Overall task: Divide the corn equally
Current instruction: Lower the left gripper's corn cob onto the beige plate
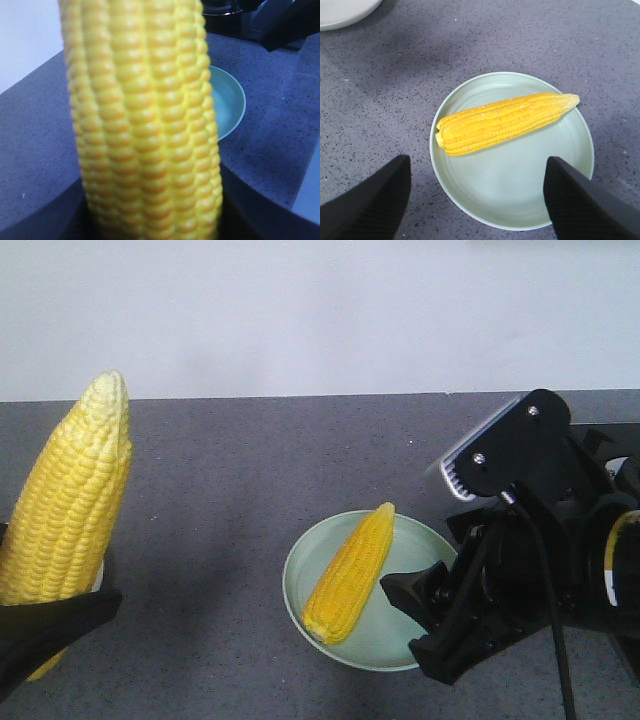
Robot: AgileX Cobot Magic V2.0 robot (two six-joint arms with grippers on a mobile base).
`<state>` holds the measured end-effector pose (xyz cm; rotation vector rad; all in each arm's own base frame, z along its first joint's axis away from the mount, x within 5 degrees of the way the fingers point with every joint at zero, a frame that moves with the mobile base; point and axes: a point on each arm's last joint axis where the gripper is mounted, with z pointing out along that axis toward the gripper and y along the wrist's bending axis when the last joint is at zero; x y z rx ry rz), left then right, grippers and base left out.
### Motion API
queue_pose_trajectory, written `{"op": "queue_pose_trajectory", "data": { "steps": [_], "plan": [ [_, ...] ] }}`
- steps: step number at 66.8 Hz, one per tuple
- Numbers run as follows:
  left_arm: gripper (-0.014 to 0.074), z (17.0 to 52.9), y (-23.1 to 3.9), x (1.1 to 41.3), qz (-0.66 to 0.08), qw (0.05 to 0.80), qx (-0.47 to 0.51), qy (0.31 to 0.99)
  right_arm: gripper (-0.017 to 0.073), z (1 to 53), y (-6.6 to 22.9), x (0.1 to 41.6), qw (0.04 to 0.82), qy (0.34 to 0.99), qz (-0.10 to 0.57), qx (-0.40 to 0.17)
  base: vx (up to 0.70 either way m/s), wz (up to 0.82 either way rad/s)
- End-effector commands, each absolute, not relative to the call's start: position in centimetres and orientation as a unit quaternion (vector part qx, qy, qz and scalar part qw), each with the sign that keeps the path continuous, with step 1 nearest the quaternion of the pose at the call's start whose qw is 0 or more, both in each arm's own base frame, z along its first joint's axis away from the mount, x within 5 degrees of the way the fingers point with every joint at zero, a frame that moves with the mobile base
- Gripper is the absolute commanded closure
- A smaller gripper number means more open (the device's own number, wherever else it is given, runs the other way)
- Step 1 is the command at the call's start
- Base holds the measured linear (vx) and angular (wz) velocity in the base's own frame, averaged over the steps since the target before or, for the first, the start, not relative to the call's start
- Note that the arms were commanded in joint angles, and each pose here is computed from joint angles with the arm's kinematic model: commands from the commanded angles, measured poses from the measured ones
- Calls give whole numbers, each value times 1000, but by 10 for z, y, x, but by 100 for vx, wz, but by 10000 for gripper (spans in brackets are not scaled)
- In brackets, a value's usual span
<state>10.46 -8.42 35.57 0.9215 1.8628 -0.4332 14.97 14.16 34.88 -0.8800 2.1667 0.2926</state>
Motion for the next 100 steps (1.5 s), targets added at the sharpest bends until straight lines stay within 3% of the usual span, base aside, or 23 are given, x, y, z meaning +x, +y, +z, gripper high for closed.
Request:
{"op": "queue_pose_trajectory", "data": {
  "steps": [1, 11, 27, 36, 71, 100],
  "plan": [
    [323, 368, -84, 110, -193, 518, 333, 764, 17, 366, 140, 149, 432, 825, 127, -341, 0, 0],
    [323, 369, -79, 127, -141, 489, 289, 811, 17, 366, 140, 149, 432, 825, 127, -341, 0, 0],
    [323, 357, -69, 175, 13, 370, 194, 908, 17, 366, 140, 149, 432, 825, 127, -341, 0, 0],
    [323, 344, -60, 202, 55, 322, 156, 932, 17, 366, 140, 149, 432, 825, 127, -341, 0, 0],
    [323, 278, 2, 262, 36, 170, 6, 985, 17, 366, 140, 149, 432, 825, 127, -341, 0, 0],
    [321, 252, 9, 275, 39, 121, -6, 992, 17, 366, 140, 149, 432, 825, 127, -341, 0, 0]
  ]
}}
